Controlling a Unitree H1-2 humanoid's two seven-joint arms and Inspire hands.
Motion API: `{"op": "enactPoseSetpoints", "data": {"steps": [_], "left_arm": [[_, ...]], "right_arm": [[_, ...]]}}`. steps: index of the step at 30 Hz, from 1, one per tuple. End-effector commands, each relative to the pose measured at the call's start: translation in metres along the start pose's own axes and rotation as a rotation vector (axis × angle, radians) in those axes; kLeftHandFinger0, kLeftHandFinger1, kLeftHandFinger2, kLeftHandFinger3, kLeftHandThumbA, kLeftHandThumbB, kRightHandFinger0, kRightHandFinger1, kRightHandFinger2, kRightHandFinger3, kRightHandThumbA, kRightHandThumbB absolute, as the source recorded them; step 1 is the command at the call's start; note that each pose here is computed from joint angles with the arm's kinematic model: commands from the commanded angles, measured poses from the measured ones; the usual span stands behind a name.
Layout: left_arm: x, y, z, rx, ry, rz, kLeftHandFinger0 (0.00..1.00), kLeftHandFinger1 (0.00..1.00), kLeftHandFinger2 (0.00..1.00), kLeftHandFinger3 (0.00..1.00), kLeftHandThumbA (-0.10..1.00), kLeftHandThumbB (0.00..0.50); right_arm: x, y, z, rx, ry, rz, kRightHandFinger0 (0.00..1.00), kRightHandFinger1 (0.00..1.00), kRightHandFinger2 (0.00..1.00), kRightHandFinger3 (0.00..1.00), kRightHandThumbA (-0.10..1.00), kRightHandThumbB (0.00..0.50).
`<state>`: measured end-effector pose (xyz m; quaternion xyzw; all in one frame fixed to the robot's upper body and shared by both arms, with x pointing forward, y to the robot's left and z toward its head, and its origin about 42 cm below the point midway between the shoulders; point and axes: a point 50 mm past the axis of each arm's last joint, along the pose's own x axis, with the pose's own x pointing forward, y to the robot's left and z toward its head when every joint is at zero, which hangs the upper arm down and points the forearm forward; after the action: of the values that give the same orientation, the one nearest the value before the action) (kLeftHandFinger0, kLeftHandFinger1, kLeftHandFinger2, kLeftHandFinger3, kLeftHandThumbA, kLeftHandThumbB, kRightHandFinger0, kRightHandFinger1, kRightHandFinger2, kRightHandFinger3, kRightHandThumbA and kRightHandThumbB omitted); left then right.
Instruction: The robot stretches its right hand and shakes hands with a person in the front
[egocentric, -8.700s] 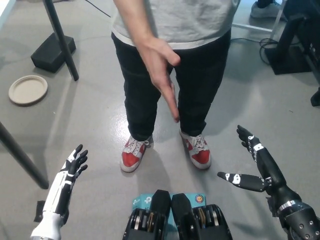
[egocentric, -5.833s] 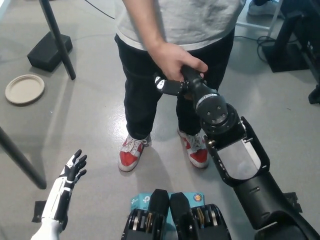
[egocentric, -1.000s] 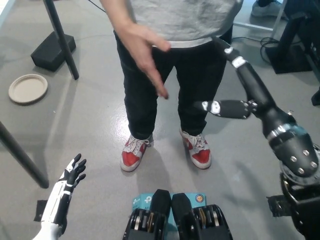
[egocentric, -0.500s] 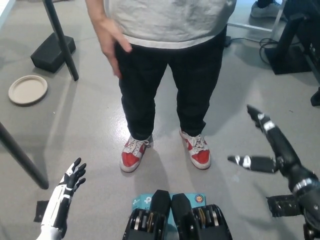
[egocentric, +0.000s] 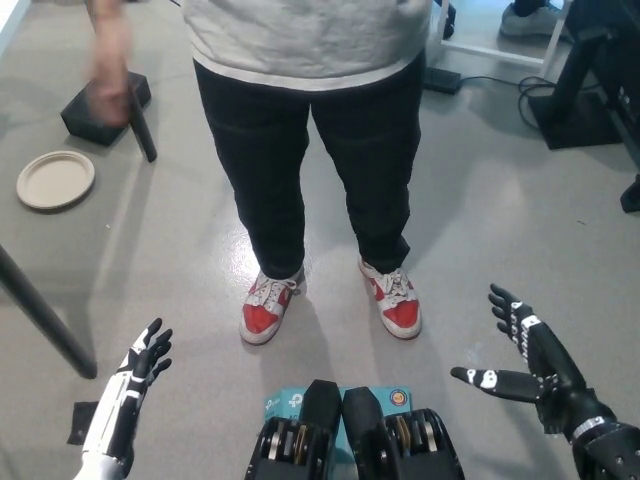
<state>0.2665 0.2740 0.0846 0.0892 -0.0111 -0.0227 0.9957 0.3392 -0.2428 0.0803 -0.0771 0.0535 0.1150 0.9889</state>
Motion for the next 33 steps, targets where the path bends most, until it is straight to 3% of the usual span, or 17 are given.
{"op": "enactPoseSetpoints", "data": {"steps": [1,19,22,33], "left_arm": [[0.0032,0.0077,0.0134,0.019,-0.073,0.006,1.0,1.0,1.0,1.0,1.0,0.156],[0.0065,0.008,0.0168,0.021,-0.073,0.004,1.0,1.0,1.0,1.0,1.0,0.149],[0.008,0.0078,0.0171,0.019,-0.076,0.0,1.0,1.0,1.0,1.0,1.0,0.144],[0.0068,0.0073,0.0167,0.018,-0.07,0.001,1.0,1.0,1.0,1.0,1.0,0.15]], "right_arm": [[0.003,0.0012,0.0107,0.052,-0.14,0.02,1.0,1.0,1.0,1.0,1.0,0.321],[0.0096,0.0002,0.0173,0.034,-0.163,0.019,1.0,1.0,1.0,1.0,1.0,0.298],[0.0106,-0.0015,0.0175,0.031,-0.16,0.017,1.0,1.0,1.0,1.0,1.0,0.319],[0.0097,-0.002,0.015,0.011,-0.148,0.009,1.0,1.0,1.0,1.0,1.0,0.321]]}}
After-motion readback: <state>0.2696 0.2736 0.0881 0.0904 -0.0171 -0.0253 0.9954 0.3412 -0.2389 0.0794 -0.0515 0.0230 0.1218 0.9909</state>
